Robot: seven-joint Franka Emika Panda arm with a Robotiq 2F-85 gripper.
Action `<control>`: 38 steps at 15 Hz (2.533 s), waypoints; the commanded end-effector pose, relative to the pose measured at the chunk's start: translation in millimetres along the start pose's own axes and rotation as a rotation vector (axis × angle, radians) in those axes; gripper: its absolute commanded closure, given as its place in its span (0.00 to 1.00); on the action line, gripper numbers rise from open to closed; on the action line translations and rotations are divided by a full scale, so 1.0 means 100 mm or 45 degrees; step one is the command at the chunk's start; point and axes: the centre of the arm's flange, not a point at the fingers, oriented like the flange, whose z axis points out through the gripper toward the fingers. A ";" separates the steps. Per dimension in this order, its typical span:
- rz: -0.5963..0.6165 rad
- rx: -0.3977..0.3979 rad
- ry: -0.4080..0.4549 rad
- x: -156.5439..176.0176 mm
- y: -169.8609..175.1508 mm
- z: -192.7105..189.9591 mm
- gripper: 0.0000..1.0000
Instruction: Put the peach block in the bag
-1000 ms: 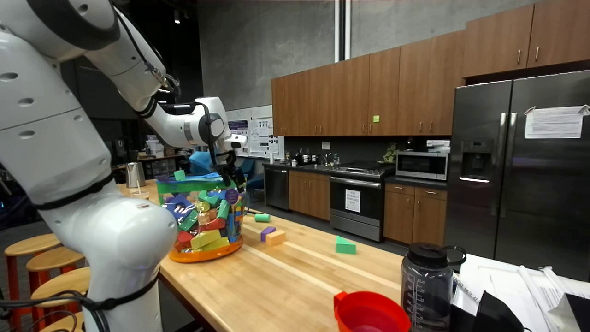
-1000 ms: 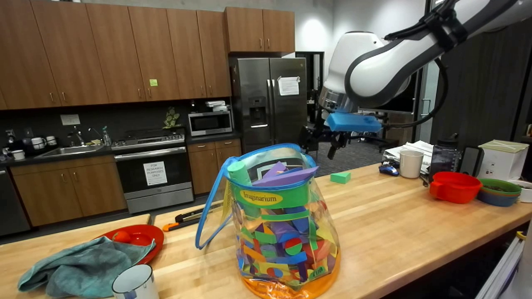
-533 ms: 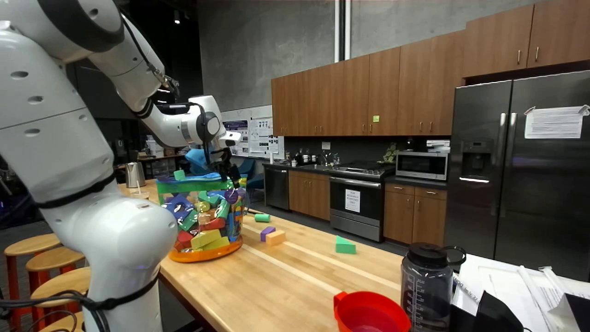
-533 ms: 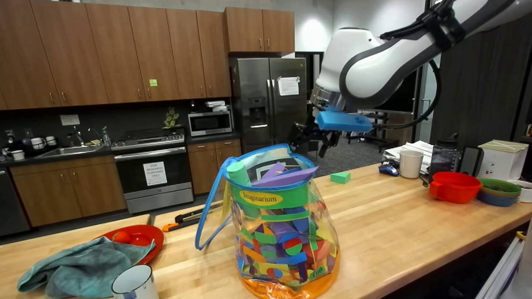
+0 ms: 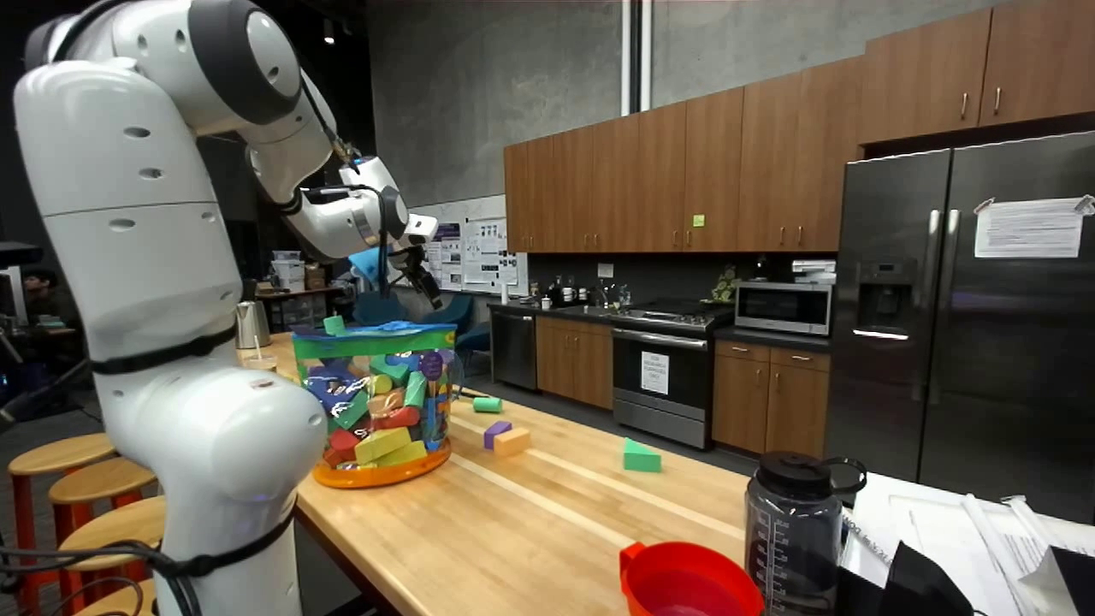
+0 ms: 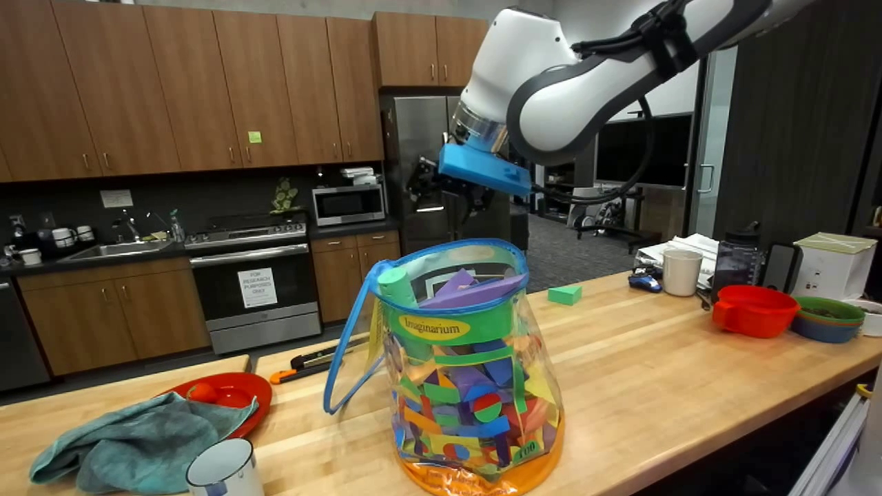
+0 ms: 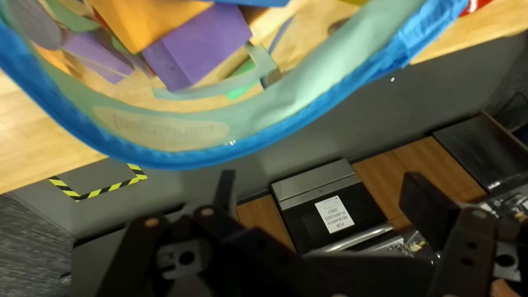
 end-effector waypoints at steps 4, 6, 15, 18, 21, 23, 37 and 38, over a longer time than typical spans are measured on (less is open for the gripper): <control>0.185 0.105 0.223 0.72 0.03 0.27 0.00; 0.238 0.084 0.269 0.93 0.20 0.34 0.00; 0.167 -0.309 0.248 1.03 1.38 1.10 0.00; 0.131 -0.379 0.155 0.78 1.57 1.37 0.00; 0.115 -0.423 0.064 0.53 1.70 1.57 0.00; 0.107 -0.440 0.030 0.43 1.72 1.65 0.00; 0.124 -0.620 -0.179 0.04 2.00 2.02 0.00; 0.131 -0.594 -0.201 -0.01 2.00 2.05 0.00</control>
